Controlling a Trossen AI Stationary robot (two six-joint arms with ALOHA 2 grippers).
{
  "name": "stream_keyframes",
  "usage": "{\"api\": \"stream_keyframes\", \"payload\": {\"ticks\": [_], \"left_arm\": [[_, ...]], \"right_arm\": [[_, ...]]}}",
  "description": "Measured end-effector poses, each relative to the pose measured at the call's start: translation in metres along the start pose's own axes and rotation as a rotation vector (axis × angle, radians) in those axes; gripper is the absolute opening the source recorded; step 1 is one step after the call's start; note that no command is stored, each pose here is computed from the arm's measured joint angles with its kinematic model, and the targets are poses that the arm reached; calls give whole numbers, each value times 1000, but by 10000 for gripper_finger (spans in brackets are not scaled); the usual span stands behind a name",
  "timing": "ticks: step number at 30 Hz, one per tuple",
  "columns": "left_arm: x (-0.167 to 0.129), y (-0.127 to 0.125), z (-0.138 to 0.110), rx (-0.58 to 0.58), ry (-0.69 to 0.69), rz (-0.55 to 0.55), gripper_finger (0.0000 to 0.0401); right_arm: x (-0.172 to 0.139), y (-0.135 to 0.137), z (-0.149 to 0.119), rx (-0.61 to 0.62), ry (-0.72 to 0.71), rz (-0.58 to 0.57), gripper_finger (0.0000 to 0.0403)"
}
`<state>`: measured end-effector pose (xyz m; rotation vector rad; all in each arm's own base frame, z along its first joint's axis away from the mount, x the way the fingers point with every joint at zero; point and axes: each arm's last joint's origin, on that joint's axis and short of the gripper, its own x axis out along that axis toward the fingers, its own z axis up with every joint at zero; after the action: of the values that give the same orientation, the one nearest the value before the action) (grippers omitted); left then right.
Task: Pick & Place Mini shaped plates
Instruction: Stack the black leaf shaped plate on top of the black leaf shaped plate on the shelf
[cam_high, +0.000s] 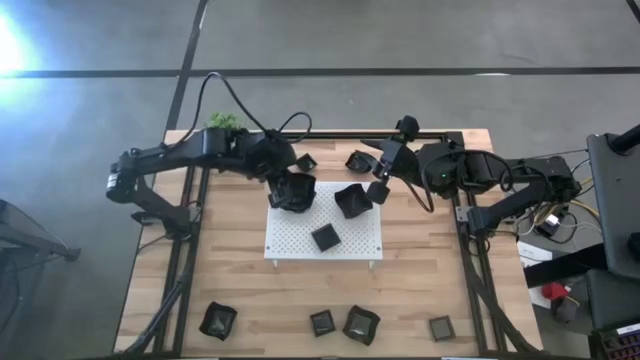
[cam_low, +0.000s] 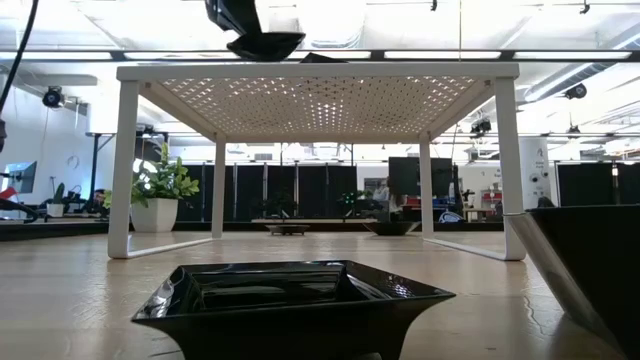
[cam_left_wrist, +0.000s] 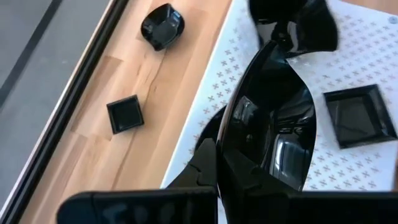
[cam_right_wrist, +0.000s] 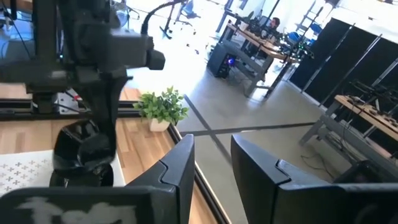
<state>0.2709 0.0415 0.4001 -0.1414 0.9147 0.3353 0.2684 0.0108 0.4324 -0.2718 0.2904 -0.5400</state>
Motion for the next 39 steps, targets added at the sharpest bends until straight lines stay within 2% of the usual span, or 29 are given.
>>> {"api": "stream_keyframes", "payload": {"ticks": [6, 12, 27, 34, 39], "left_arm": [[27, -1, -11, 4, 95, -20, 0], [45, -2, -14, 19, 96, -24, 0], [54, -1, -18, 27, 121, -39, 2], [56, -1, -18, 32, 119, -43, 13], [56, -1, -18, 49, 119, -44, 35]], "right_arm": [[0, 0, 0, 18, 0, 0, 104], [0, 0, 0, 14, 0, 0, 98], [0, 0, 0, 12, 0, 0, 96], [0, 0, 0, 11, 0, -1, 96], [0, 0, 0, 13, 0, -1, 99]]}}
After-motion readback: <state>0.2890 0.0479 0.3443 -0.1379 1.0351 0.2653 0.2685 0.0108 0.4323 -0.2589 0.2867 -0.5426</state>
